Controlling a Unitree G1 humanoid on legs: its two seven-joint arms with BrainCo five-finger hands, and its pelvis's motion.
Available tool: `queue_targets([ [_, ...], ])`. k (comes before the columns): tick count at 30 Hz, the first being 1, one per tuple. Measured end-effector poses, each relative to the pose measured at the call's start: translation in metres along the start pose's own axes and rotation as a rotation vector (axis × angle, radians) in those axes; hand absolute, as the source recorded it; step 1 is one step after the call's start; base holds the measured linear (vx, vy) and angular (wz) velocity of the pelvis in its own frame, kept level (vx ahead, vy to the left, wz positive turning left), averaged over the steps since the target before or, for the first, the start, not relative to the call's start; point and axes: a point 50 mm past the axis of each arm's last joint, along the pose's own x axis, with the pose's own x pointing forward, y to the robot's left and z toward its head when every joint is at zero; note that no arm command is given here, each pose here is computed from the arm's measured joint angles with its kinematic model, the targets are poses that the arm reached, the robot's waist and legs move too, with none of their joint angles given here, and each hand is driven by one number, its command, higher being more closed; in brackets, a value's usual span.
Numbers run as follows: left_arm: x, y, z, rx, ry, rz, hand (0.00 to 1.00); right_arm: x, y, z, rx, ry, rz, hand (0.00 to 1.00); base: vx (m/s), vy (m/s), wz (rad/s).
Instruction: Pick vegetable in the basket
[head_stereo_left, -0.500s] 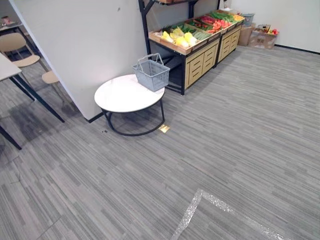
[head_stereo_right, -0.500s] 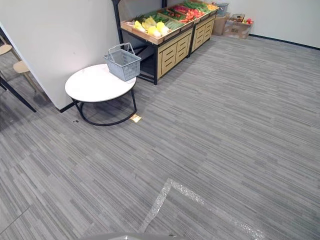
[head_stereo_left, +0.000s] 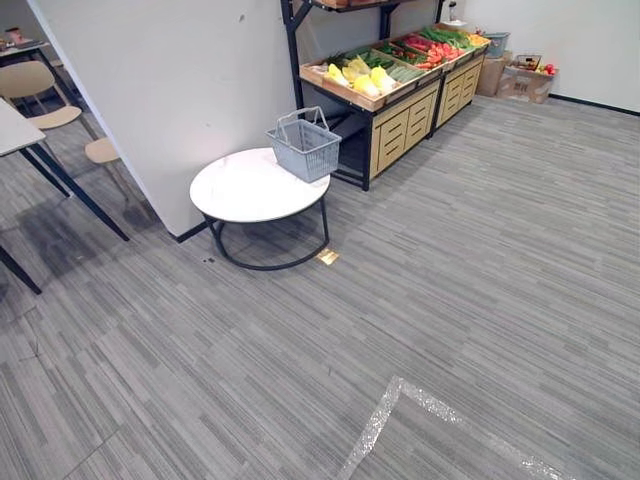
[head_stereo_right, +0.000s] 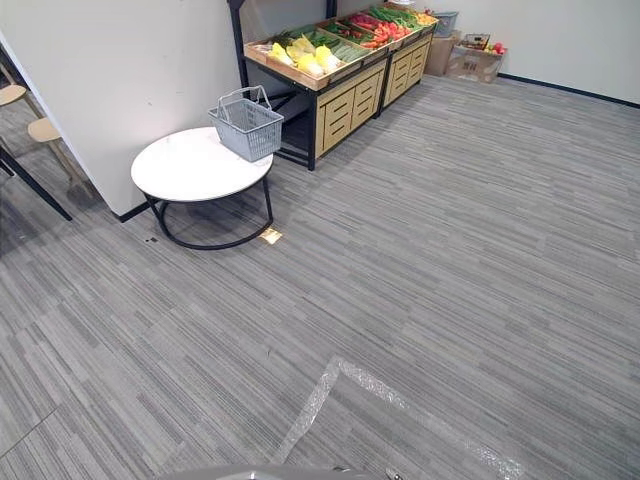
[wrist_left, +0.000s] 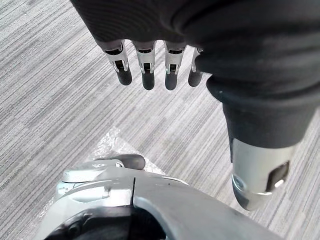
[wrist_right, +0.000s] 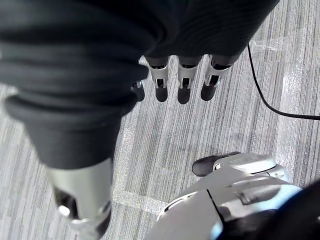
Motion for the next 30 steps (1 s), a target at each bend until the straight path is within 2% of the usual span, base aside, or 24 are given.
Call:
queue_targets([
  [17,0.0000,0.0005,0.0000,0.005,0.000,-0.003,0.00,0.0000,0.0008,-0.0001,-0.001,0.001,0.007,0.00,0.00,-0.005,0.00],
  [30,0.0012,0.0024,0.0069,0.058,-0.020,-0.005,0.00,0.0001,0.0041,0.0015,-0.027,-0.004,0.021,0.00,0.00,-0.001,0.00],
])
